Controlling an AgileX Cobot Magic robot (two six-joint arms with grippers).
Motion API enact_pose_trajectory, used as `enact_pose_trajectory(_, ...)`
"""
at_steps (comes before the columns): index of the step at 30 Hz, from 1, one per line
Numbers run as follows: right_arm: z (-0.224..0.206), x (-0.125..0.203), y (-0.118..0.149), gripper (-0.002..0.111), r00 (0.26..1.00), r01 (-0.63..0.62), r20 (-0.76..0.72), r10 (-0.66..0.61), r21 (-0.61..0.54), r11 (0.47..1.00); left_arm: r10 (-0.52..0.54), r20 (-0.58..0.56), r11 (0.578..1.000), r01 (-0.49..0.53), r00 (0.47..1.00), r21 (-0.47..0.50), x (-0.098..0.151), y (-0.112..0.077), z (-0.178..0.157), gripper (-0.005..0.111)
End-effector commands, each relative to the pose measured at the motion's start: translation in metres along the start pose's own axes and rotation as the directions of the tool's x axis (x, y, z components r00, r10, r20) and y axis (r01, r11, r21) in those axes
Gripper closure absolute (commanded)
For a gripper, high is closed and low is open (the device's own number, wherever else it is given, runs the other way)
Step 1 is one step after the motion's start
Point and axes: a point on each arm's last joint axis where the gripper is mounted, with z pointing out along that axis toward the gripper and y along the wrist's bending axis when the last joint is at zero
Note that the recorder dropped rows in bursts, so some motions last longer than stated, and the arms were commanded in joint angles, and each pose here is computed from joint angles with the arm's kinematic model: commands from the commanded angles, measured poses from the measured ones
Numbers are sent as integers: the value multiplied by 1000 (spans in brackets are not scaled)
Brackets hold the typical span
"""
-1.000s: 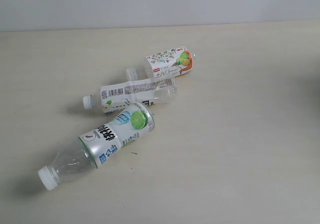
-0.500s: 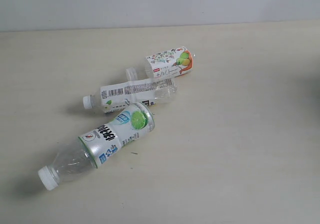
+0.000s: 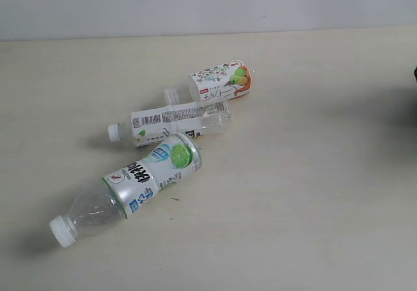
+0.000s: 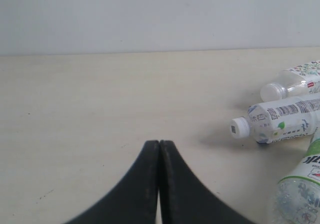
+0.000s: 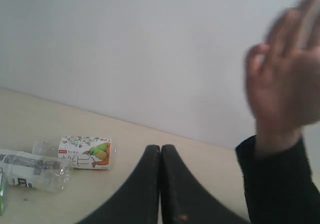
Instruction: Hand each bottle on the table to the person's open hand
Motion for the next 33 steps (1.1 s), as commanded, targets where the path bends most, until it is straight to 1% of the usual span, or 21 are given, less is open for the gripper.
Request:
enact_pose_trajectory(1, -3, -1, 0, 108, 1000, -9, 29, 10, -8, 1000, -6, 5, 1000, 6, 1000, 7, 1, 0, 0, 104)
enact_pose_trajectory(6, -3, -1, 1, 108, 999, -18, 37, 19, -15, 1000, -6, 5, 1000, 6, 1000, 7, 1, 0, 0, 104)
enact_pose_trajectory(9, -3, -8, 1, 108, 994, -2, 112, 4, -20, 1000, -6, 5, 1000, 6, 1000, 7, 1, 0, 0, 104)
enact_pose_trajectory(14, -3, -4, 1, 108, 997, -4, 74, 5, -14, 1000, -6, 5, 1000, 6, 1000, 7, 1, 0, 0, 104)
enact_pose_trajectory(18, 2, 1, 6, 108, 993, -44, 104, 50, -56, 997, -6, 5, 1000, 5, 1000, 9, 1, -1, 0, 104)
enact_pose_trajectory(23, 3, 5, 6, 108, 996, -35, 75, 39, -50, 998, -6, 5, 1000, 5, 1000, 9, 1, -1, 0, 104)
enact_pose_trajectory(27, 3, 4, 6, 108, 995, -38, 91, 43, -53, 998, -6, 5, 1000, 5, 1000, 9, 1, -1, 0, 104)
enact_pose_trajectory(29, 2, -1, 7, 108, 982, -120, 140, 130, -77, 990, -6, 5, 1000, 5, 1000, 9, 1, -1, 0, 104)
enact_pose_trajectory(31, 1, -8, 8, 108, 937, -265, 196, 287, -131, 955, -6, 5, 1000, 6, 1000, 6, 1, 0, 0, 104)
enact_pose_trajectory(32, 3, -10, 9, 108, 923, -306, 196, 331, -148, 941, -6, 5, 1000, 6, 1000, 6, 1, 0, 0, 104)
enact_pose_trajectory(33, 9, -12, 10, 108, 921, -325, 175, 349, -152, 933, -6, 5, 1000, 6, 1000, 6, 1, 0, 0, 104)
